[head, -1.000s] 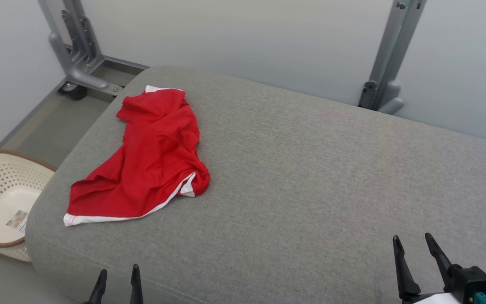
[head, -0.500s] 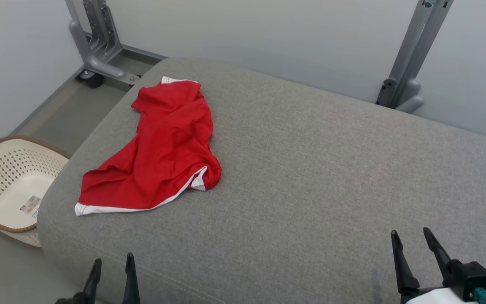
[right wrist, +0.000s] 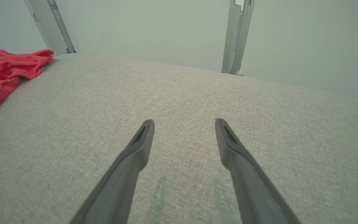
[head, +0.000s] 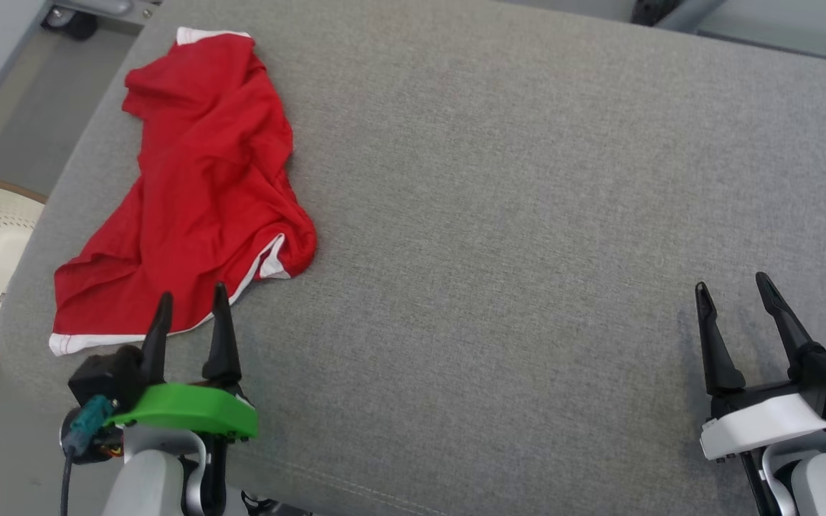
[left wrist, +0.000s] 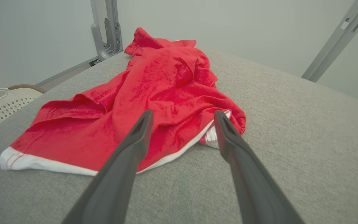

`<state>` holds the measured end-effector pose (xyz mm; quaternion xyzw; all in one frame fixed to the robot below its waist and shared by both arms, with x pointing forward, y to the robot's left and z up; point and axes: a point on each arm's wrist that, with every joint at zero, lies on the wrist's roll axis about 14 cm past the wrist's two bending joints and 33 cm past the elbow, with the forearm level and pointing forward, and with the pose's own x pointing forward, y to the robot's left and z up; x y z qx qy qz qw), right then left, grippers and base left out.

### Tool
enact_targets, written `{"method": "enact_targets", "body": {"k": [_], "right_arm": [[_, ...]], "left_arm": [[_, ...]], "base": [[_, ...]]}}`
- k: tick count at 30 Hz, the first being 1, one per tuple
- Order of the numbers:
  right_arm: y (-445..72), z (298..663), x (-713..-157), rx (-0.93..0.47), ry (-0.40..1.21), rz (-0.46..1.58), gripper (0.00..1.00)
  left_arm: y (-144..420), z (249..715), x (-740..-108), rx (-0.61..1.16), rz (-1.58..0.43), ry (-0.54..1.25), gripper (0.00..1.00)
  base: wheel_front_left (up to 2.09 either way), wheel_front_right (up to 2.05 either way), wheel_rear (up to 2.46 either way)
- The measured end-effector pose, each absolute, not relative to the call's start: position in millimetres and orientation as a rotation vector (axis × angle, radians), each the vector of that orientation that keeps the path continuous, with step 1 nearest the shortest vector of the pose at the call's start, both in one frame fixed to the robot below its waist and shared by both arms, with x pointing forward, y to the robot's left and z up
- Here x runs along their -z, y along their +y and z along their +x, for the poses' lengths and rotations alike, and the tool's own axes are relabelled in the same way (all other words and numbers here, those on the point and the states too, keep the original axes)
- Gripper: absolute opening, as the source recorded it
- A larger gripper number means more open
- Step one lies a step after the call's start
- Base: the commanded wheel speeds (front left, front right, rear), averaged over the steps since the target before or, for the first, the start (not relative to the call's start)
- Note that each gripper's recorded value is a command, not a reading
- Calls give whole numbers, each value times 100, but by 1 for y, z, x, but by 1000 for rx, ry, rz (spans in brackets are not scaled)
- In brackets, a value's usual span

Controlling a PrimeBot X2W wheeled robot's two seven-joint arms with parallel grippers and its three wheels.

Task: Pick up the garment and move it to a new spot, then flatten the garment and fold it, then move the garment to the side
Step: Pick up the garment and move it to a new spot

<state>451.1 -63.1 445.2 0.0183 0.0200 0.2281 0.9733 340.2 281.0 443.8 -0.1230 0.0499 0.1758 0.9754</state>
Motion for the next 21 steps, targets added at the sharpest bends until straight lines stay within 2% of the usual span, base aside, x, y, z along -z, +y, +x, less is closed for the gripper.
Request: {"method": "enact_targets", "body": {"k": [6,12,13,14,15,21], "right_arm": [[-78,454,-409,-414,127,57,100],[-95,451,-400,-359,154,65,100],[-98,452,-401,-347,150,66,100],[-101,452,-401,-337,149,66,100],[-105,452,-401,-327,150,65,100],[-118,445,-403,-287,157,61,100]], "left_arm": [[295,372,-392,-404,-290,253,100],[297,386,-345,-426,-347,437,100],[297,390,-342,-432,-363,448,96],[297,392,-339,-430,-367,459,46],[297,395,-337,-425,-364,467,0],[292,405,-339,-403,-374,445,0]], "base": [[0,0,0],[0,0,0],[0,0,0],[0,0,0],[0,0,0],[0,0,0]]}}
